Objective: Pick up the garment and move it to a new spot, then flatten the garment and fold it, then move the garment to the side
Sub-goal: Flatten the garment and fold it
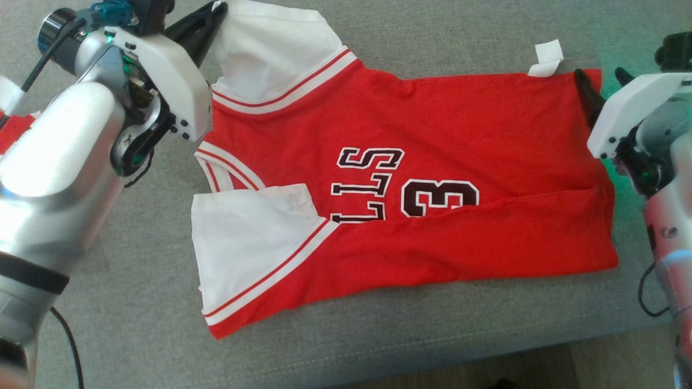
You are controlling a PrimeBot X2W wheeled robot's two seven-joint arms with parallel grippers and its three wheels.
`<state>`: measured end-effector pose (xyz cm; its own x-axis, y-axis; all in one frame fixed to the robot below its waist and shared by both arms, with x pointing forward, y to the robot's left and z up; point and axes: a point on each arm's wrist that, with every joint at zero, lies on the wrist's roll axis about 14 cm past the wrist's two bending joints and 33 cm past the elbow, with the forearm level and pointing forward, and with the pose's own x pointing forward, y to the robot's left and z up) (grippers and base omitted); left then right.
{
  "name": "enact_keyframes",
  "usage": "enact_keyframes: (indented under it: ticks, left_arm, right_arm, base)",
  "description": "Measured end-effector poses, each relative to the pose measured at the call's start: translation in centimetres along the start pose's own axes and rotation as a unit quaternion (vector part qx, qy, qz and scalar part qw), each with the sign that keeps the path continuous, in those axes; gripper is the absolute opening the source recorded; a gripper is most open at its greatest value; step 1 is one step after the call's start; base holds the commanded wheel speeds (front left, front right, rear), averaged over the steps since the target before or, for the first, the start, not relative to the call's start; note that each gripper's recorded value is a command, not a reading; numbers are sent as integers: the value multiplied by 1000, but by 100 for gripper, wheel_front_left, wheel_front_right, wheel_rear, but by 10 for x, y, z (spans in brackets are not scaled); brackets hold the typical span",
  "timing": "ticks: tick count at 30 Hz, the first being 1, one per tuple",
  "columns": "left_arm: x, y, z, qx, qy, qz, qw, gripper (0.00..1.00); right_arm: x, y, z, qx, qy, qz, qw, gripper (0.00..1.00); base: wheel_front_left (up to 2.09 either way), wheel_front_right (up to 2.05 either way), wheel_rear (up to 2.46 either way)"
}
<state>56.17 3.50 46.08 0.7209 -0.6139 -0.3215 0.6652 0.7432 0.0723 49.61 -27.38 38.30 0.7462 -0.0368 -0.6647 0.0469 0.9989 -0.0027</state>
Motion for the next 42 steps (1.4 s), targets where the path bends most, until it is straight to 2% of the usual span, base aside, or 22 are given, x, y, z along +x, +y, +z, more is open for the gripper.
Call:
enact_keyframes:
  ticks: [1, 2, 9, 14, 20, 28, 29, 30, 31, 32, 42]
  left_arm:
    - [0, 0, -1, 0, 2, 0, 1000, 0]
    - [0, 1, -3, -2, 4, 0, 1000, 0]
    - [0, 7, -7, -1, 9, 11, 1000, 0]
    - [3, 17, -7, -4, -2, 31, 999, 0]
    - [12, 38, 17, 4, -42, 58, 997, 0]
    - [29, 60, 36, 30, -74, 84, 993, 0]
    - [31, 63, 39, 32, -76, 87, 993, 0]
    - [32, 65, 40, 32, -79, 89, 992, 0]
    - [34, 66, 41, 32, -79, 90, 992, 0]
    - [35, 66, 41, 32, -77, 90, 992, 0]
    - [22, 61, 45, 46, -92, 87, 991, 0]
  right_arm:
    - [1, 1, -3, -2, 5, 0, 1000, 80]
    - [3, 3, -11, -9, 22, 3, 1000, 0]
    - [4, 2, 1, -8, -2, 3, 1000, 0]
    - [5, -2, 33, -9, -60, -1, 998, 0]
    - [9, -7, 51, -17, -98, -10, 995, 0]
    - [11, -10, 109, -30, -197, -22, 980, 0]
    - [11, -9, 115, -39, -206, -22, 977, 0]
    - [12, -5, 118, -72, -211, -21, 975, 0]
    - [13, 0, 120, -103, -213, -19, 971, 0]
    - [15, 3, 120, -112, -214, -17, 970, 0]
    - [6, -1, 110, -67, -215, -17, 974, 0]
  base:
    - [0, 0, 0]
    - [0, 0, 0]
    - [0, 0, 0]
    - [0, 0, 0]
    - [0, 0, 0]
    - [0, 0, 0]
    - [0, 0, 0]
    - [0, 0, 0]
    - [0, 0, 0]
    - [0, 0, 0]
    - [0, 0, 0]
